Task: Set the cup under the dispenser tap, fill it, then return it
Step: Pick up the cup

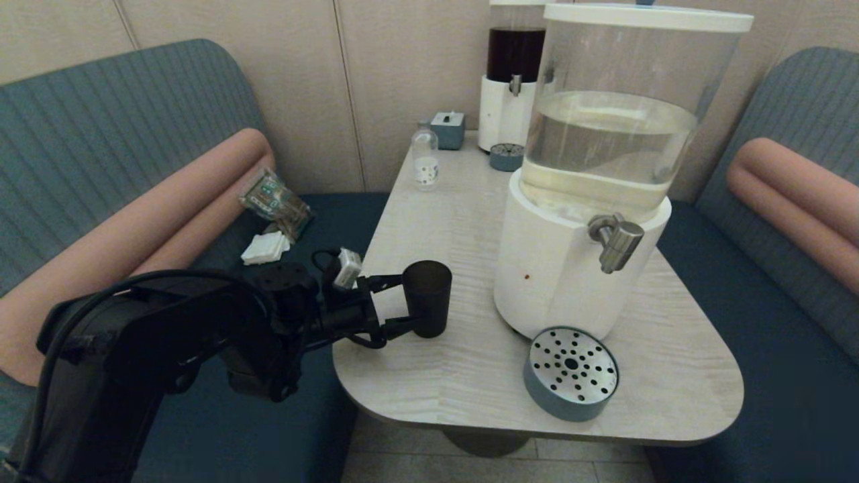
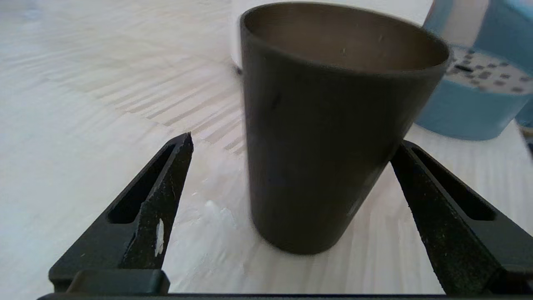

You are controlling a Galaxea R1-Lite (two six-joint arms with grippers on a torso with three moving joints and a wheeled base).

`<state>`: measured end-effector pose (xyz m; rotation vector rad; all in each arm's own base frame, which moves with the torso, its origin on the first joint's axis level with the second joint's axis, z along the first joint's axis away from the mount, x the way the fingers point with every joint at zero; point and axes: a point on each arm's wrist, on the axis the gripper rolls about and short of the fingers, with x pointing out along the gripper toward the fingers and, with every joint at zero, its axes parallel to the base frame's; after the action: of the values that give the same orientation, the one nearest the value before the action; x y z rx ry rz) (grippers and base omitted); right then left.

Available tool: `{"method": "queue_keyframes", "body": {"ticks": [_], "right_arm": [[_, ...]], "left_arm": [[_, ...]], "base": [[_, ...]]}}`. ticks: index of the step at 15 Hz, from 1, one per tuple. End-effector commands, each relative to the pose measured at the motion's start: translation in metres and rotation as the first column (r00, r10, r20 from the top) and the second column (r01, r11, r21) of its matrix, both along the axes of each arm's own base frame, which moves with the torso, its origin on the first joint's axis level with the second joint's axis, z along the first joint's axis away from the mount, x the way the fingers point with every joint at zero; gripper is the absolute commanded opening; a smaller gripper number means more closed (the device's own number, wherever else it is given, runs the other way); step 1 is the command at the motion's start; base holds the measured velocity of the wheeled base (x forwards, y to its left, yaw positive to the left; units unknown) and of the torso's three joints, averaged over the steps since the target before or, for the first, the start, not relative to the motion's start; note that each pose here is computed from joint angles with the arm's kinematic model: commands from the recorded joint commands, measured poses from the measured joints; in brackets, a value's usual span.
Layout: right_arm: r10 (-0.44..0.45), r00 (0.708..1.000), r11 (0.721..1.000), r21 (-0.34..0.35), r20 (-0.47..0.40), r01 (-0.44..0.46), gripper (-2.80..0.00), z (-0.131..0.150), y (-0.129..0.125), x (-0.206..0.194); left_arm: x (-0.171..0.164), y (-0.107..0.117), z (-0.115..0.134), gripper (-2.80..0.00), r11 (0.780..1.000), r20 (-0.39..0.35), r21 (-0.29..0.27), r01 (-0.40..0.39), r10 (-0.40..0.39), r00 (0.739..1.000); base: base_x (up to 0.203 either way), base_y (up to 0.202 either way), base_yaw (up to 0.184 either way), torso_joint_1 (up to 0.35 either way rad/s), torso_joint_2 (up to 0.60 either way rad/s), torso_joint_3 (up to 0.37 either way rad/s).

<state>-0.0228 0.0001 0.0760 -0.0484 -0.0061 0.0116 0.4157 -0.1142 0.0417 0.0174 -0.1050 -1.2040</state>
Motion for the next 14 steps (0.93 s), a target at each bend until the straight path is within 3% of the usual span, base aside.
{"method": "queue_keyframes", "body": {"ticks": [1,6,7,8,14], "right_arm": [[0.001,1.0,1.0,-0.001,-0.003,-0.001,-2.8,-0.001,0.0,0.0],[0.001,1.0,1.0,-0.001,-0.003,-0.001,-2.8,-0.001,0.0,0.0],[0.001,1.0,1.0,-0.001,-0.003,-0.001,-2.8,-0.001,0.0,0.0],[0.001,1.0,1.0,-0.001,-0.003,-0.001,-2.8,-0.001,0.0,0.0],[0.001,1.0,1.0,-0.001,-0.003,-0.001,-2.8,-0.001,0.0,0.0]], "left_arm": [[0.0,-0.007,0.003,0.0,1.0,0.017,-0.007,0.022,-0.022,1.0],[0.004,-0.017,0.003,0.0,0.999,0.014,-0.021,0.035,-0.035,0.999],[0.007,-0.018,0.002,-1.68,1.0,0.021,-0.025,0.017,-0.017,1.0],[0.01,-0.019,0.003,-2.8,1.0,0.033,-0.03,0.0,0.001,0.999],[0.004,-0.019,0.012,-2.8,1.0,0.058,-0.026,-0.007,0.009,0.998]], "base": [[0.0,0.0,0.0,0.0,0.0,0.0],[0.0,0.0,0.0,0.0,0.0,0.0],[0.0,0.0,0.0,0.0,0.0,0.0],[0.0,0.0,0.0,0.0,0.0,0.0],[0.0,0.0,0.0,0.0,0.0,0.0]]}}
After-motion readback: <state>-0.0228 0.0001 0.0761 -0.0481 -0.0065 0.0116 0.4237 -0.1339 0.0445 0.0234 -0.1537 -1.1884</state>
